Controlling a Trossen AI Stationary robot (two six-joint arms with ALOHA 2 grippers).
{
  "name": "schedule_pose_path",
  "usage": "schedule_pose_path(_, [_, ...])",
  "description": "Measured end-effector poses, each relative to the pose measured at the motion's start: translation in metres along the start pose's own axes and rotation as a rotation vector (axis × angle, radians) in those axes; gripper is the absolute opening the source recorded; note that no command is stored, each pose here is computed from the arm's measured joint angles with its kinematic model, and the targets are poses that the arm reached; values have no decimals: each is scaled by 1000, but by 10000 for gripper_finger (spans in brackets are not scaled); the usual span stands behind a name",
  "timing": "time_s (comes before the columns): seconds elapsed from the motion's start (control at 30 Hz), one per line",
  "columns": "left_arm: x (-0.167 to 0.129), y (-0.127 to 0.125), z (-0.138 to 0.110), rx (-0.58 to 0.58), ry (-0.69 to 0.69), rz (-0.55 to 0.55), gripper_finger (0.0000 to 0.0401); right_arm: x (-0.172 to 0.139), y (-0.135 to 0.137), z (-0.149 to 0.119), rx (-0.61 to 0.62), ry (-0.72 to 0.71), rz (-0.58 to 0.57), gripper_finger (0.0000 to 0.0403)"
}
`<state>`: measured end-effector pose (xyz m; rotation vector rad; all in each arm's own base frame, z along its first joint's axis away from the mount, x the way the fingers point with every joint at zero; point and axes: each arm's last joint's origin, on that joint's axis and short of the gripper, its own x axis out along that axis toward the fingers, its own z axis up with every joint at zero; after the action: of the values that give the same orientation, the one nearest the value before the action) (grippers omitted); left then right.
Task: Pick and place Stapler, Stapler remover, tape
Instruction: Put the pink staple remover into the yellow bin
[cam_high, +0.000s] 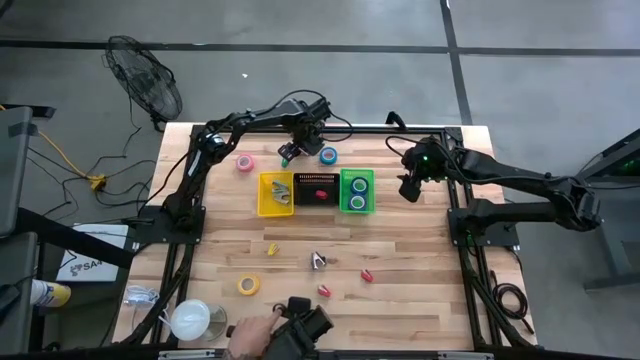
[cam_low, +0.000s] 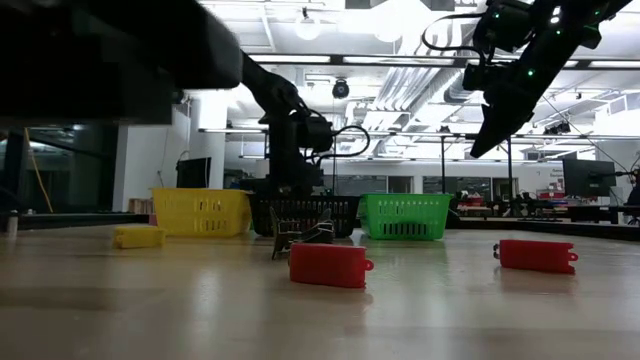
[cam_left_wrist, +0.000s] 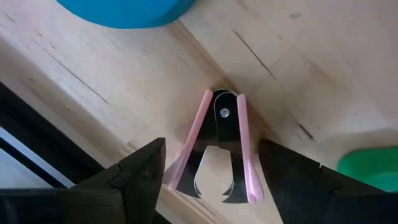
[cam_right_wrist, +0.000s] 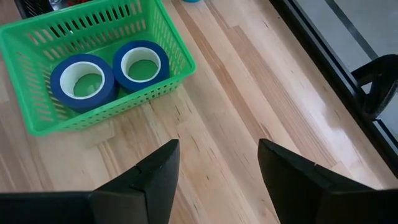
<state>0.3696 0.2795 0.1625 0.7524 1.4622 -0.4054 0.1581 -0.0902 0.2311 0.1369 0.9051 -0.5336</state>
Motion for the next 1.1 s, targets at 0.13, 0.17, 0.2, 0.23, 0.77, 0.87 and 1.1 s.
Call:
schedule_pose_path(0.13, [3, 0, -3, -8, 15, -10, 252, 0, 0, 0, 0, 0, -1, 209])
schedule_pose_path(0.17, [3, 0, -3, -14, 16, -12, 247, 0, 0, 0, 0, 0, 0, 209])
schedule_pose_path(0.2, [3, 0, -3, -17, 19, -13, 240, 0, 0, 0, 0, 0, -1, 209])
schedule_pose_path(0.23, [3, -1, -3, -18, 21, -16, 231, 0, 0, 0, 0, 0, -1, 209])
schedule_pose_path(0.77, [2, -3, -3, -65, 76, -17, 86, 0, 0, 0, 1, 0, 14, 209])
schedule_pose_path(0.87, [-4, -3, -2, -81, 116, 6, 86, 0, 1, 0, 2, -2, 36, 209])
schedule_pose_path(1.1, [-34, -10, 7, -107, 147, 19, 89, 0, 1, 0, 2, -2, 43, 209])
